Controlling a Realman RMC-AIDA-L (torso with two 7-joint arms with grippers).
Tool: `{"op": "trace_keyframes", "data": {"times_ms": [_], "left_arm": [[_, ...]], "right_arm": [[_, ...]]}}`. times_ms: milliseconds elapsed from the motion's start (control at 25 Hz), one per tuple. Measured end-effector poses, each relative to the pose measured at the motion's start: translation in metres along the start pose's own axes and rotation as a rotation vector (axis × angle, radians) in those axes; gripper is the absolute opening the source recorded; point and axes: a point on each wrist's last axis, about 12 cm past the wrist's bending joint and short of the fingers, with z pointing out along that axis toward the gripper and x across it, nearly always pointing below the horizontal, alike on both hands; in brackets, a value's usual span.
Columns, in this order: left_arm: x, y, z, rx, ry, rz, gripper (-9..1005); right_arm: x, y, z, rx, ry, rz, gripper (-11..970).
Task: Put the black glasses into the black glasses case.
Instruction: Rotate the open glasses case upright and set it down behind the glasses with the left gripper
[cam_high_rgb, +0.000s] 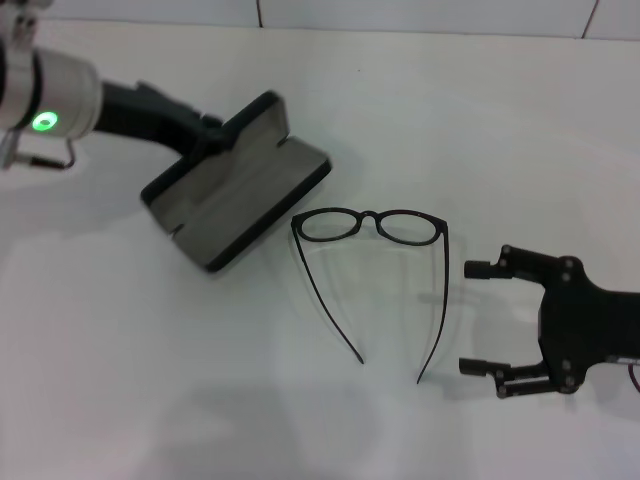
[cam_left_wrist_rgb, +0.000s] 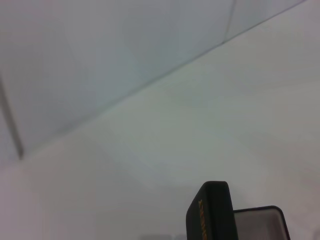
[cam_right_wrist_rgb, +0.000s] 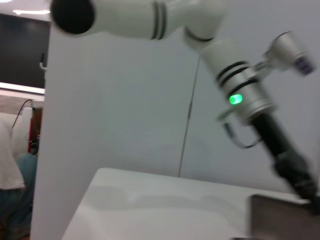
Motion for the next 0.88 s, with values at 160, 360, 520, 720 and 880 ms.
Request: {"op": "trace_keyframes", "data": {"times_ms": [160,360,520,720,880], "left_arm": [[-0.033,-0.007,0.019,0.004,-0.02,0.16,224],[-0.069,-0.027,0.046,-0.03,-0.02,0.438,211],[-0.08,-0.047,0.063,-0.023,0.006,0.587,210],[-0.08,-0.064,0.077,0.02,0.052,0.684,209],[-0.08,-0.074,0.08,0.056,0.068,0.714,209]], "right_arm": [[0.002,0.005,0.002,-0.017,0.003,0.0,872],[0.006,0.013,0.002,-0.014,-0.008,-0.001,872],[0.008,0.016,0.002,-0.016,-0.016,0.009,872],[0.008,0.017,0.001,-0.013,-0.016,0.007,873],[0.009,0.018,0.001,-0.008,-0.016,-0.001,873]]}}
